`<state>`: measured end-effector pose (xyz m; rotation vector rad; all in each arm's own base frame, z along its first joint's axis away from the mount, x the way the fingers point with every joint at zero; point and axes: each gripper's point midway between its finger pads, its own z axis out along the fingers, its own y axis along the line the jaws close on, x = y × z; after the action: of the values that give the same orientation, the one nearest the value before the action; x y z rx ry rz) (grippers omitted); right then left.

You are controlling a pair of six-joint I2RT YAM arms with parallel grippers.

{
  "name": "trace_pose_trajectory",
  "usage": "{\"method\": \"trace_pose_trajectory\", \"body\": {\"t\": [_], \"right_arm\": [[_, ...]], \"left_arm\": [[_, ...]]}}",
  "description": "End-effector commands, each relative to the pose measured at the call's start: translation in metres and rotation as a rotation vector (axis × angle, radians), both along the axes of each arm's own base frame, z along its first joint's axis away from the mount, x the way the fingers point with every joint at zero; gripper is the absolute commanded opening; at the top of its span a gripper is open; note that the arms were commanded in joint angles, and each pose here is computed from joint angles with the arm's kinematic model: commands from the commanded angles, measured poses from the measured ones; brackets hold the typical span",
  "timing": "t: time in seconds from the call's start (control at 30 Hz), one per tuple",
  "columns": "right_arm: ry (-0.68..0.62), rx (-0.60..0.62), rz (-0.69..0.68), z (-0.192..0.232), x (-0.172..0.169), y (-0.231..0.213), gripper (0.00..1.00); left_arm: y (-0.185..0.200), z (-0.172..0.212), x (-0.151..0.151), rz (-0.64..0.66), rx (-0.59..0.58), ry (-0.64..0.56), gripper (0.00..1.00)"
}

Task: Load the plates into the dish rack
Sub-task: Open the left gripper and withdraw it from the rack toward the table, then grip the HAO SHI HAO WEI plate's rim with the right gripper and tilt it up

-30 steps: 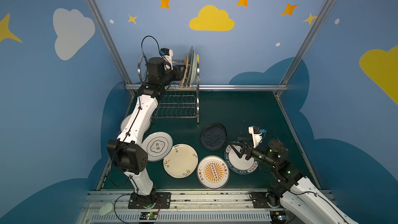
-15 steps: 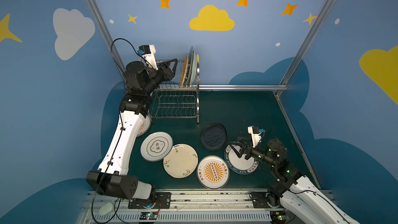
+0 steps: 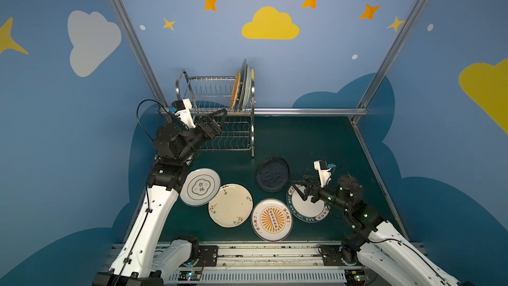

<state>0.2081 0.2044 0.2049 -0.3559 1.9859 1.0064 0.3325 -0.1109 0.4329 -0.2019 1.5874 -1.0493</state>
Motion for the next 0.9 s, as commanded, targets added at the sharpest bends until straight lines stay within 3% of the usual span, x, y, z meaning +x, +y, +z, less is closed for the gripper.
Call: {"method": "trace_pose_trajectory", "body": {"t": [0.0,0.27,0.5,0.87], "right_arm": [[-0.009,-0.010,-0.017,0.009,0.002,-0.002,0.92],[0.104,-0.059,-0.097,-0.014,0.004,-0.015,0.93],[0.267,-0.141,-0.267,-0.049,0.004,-0.048,0.93],[0.508,-0.064,-0.635,-0.098,-0.004,-0.122,0.92]], "left_arm": [[-0.006,-0.004,-0.023,-0.065,-0.058,0.010,1.00],[-0.030,-0.078,-0.064,-0.243,-0.021,0.197,1.00],[-0.052,-0.132,-0.104,-0.386,0.114,0.288,1.00],[-0.055,-0.155,-0.120,-0.424,0.148,0.306,1.00]]}}
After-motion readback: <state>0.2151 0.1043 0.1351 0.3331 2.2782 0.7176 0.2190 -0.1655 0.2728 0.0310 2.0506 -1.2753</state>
